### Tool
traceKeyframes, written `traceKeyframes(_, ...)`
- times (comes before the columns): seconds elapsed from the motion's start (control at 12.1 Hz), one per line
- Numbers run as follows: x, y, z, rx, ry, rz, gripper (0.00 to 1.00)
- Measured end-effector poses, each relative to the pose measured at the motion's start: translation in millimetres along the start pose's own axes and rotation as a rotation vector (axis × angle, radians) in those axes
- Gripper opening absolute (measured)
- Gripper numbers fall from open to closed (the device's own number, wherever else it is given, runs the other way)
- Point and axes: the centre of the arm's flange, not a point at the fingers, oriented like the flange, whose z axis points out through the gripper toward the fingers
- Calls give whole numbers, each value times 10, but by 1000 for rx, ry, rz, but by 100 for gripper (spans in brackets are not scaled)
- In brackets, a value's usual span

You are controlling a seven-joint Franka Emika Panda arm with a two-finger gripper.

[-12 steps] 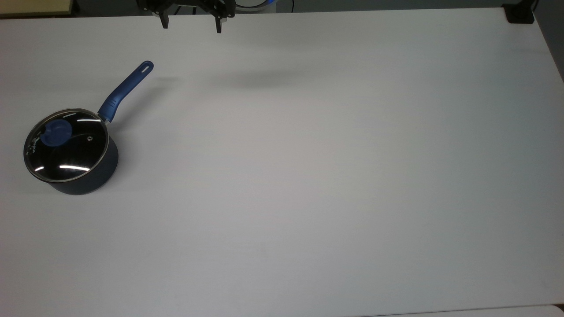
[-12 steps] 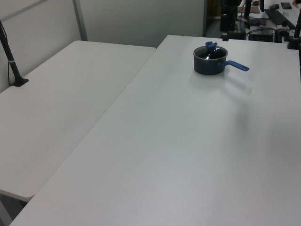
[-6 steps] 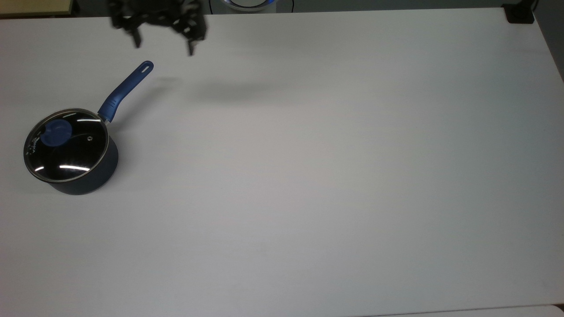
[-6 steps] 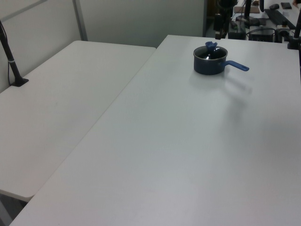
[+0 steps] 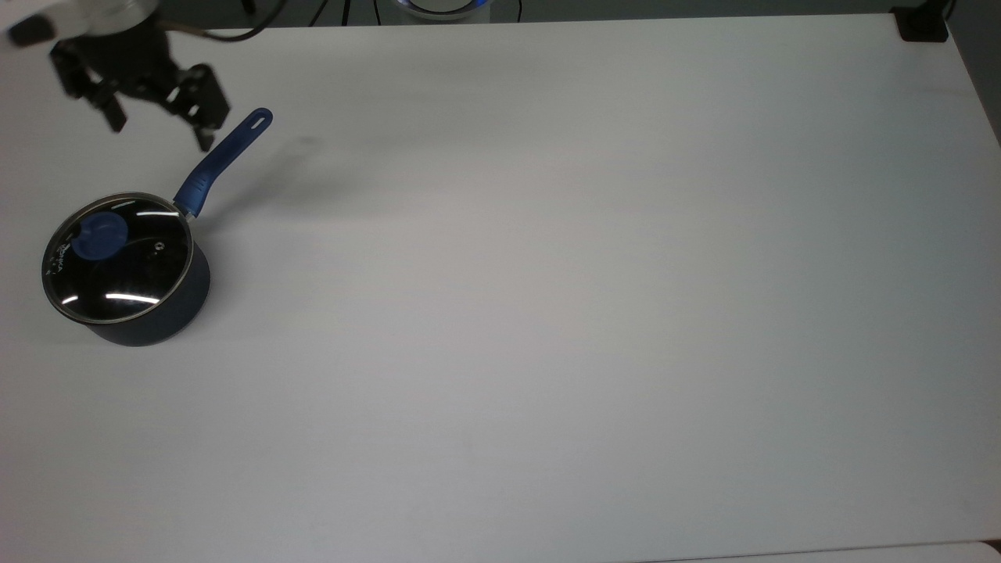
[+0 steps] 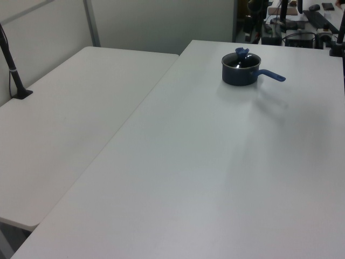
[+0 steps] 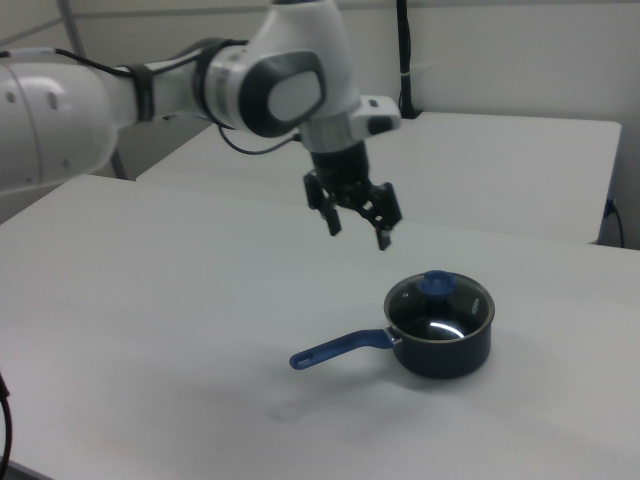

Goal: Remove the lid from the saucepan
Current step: 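Lower the open gripper over the blue knob of the glass lid, then close the gripper on the blue knob of the lid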

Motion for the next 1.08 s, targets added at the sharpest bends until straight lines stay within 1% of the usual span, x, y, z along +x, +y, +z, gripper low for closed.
traceKeyframes(0.08, 67, 162, 108, 14, 2, -3, 100)
traceKeyframes(0.17, 137, 315, 207, 16, 27, 0, 100)
traceKeyframes(0.33, 220, 550, 441, 7, 65, 24, 100)
traceKeyframes(0.5, 273, 760, 693, -4, 93, 21, 100)
traceKeyframes(0.66, 313, 807, 874, -1, 100, 8, 100)
traceKeyframes(0.83, 371, 754, 984, 3, 115, 1, 100)
traceKeyframes(1.08, 436, 723, 1118, 32, 143, 19, 97)
